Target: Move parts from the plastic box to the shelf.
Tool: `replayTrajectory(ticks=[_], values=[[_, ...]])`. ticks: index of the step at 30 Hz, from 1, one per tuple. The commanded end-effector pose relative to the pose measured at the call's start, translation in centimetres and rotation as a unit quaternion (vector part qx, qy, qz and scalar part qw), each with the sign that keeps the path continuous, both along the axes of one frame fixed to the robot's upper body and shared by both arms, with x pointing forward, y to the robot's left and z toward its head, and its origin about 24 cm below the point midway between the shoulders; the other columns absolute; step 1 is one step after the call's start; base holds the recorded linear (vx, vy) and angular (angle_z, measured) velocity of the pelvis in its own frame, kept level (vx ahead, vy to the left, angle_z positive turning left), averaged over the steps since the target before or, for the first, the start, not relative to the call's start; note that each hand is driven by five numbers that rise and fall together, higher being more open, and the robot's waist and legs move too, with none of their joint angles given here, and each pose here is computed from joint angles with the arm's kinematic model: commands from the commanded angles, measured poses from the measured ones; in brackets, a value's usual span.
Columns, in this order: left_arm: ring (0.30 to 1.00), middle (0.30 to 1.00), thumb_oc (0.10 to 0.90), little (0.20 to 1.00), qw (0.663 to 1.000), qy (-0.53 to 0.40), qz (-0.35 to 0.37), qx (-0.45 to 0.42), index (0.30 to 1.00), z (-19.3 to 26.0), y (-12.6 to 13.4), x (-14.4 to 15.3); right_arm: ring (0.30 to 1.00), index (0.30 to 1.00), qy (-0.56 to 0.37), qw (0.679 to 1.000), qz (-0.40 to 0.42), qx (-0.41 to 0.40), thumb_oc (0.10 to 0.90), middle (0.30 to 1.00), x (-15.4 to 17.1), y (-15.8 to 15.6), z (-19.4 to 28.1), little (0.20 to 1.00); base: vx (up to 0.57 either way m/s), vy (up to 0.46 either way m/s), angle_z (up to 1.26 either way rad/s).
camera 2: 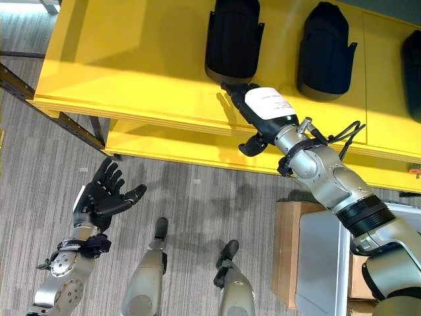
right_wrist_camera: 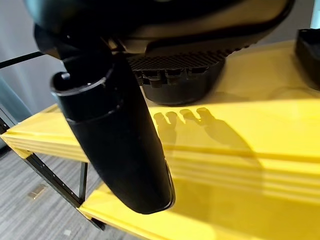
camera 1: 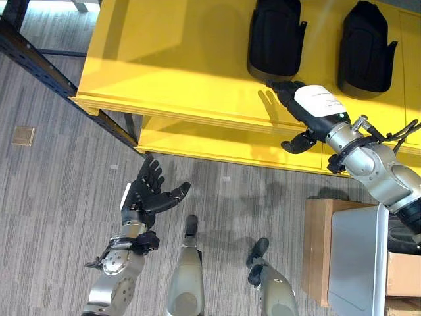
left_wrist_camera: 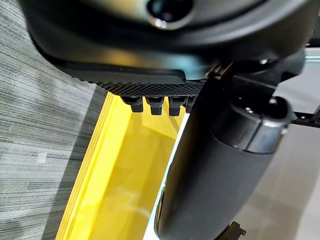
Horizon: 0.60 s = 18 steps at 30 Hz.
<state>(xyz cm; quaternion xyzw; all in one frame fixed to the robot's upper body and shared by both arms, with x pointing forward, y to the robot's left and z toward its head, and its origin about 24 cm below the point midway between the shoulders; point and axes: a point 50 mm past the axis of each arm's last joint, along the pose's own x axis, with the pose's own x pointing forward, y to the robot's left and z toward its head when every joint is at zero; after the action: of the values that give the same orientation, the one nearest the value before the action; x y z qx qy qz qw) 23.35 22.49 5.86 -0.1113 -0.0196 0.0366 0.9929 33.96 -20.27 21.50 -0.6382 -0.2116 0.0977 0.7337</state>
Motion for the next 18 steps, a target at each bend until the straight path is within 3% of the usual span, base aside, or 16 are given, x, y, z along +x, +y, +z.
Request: replayTrajectory(ticks=[1,8,18], values=[[1.0,1.0,0.9,1.0,0.995,-0.09,-0.009,0.03,1.0,3.3,0.3,-0.5,1.0,1.0,-0.069,0.997,0.021,0.028,0.9,1.0,-1.3,-0.4,3.8,1.0,0.0,0.0,0.0],[1.0,1.0,0.9,1.0,0.996,-0.084,-0.008,0.037,1.0,3.1,0.4,-0.6,1.0,1.0,-0.056,0.996,0.032,0.056,0.9,1.0,-3.5,-1.3,2.4,1.0,0.0,-0.007,-0.01],[1.0,1.0,0.9,1.0,0.998,-0.05,-0.001,0.034,1.0,1.5,0.5,-1.1,1.0,1.0,-0.036,0.971,0.014,0.237,0.9,1.0,-8.1,-3.1,-2.8,1.0,0.03,-0.023,-0.11]])
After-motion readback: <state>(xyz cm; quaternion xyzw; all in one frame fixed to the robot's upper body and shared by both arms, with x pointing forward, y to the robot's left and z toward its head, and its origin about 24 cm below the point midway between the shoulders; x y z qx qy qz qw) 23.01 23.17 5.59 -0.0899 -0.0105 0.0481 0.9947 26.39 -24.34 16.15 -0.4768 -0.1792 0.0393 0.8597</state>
